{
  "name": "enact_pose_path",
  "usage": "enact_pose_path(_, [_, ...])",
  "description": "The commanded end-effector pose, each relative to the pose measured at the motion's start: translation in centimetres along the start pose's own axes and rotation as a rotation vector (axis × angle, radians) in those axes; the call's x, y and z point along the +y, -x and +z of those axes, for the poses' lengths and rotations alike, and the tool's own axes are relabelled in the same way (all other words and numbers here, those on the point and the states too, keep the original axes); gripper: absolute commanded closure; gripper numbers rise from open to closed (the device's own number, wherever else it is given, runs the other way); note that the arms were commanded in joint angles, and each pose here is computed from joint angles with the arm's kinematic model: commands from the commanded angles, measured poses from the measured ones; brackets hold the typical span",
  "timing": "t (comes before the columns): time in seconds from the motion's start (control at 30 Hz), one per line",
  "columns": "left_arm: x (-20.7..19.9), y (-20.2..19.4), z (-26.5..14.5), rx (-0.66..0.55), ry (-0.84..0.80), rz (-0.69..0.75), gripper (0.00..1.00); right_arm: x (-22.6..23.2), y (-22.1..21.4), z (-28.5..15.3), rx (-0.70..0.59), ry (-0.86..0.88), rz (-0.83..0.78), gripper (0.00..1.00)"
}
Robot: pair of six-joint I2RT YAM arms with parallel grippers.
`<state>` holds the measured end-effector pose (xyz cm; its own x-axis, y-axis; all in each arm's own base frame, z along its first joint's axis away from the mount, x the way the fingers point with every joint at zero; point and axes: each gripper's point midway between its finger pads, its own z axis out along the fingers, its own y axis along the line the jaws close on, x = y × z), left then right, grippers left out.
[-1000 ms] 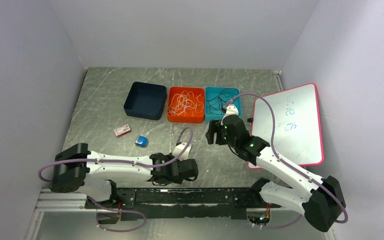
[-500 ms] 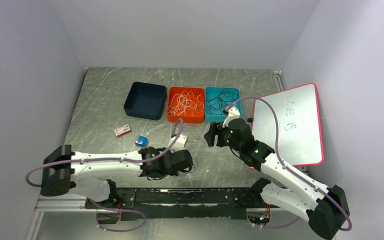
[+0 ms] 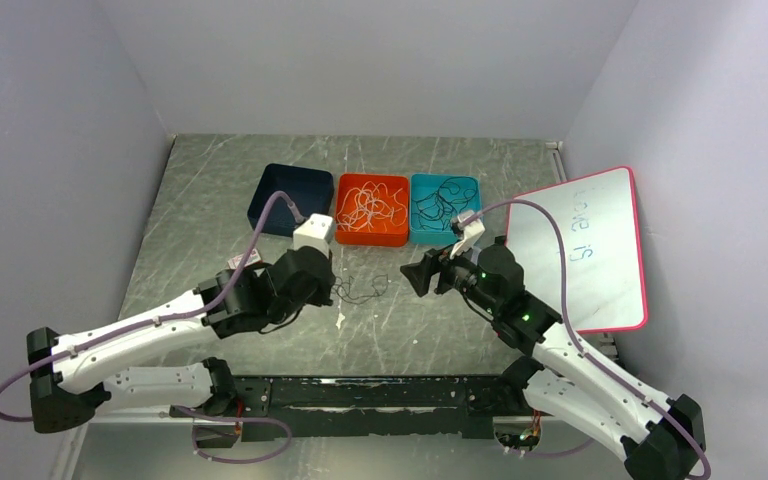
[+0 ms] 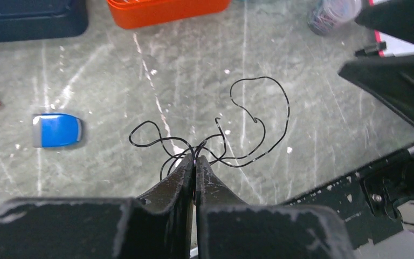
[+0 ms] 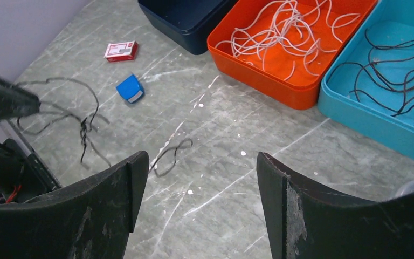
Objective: Untangle the cables
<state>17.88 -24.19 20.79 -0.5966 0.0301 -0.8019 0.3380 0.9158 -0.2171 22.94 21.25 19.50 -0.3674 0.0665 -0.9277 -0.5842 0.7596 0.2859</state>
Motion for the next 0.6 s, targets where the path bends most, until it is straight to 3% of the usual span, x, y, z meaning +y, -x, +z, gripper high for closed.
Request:
enact_pose_path(0.0, [0.9,2.9,-0.3,-0.055,-0.009,0.027,0.93,1.4,0.6,-0.1,-0.029,0.078,-0.028,0.24])
enact_pose_path(0.57, [9.3,12.5,1.5,-0.159,0.142,0.036,0.93,2.3,-0.5,-0.5,-0.01,0.131,0.031,0.24])
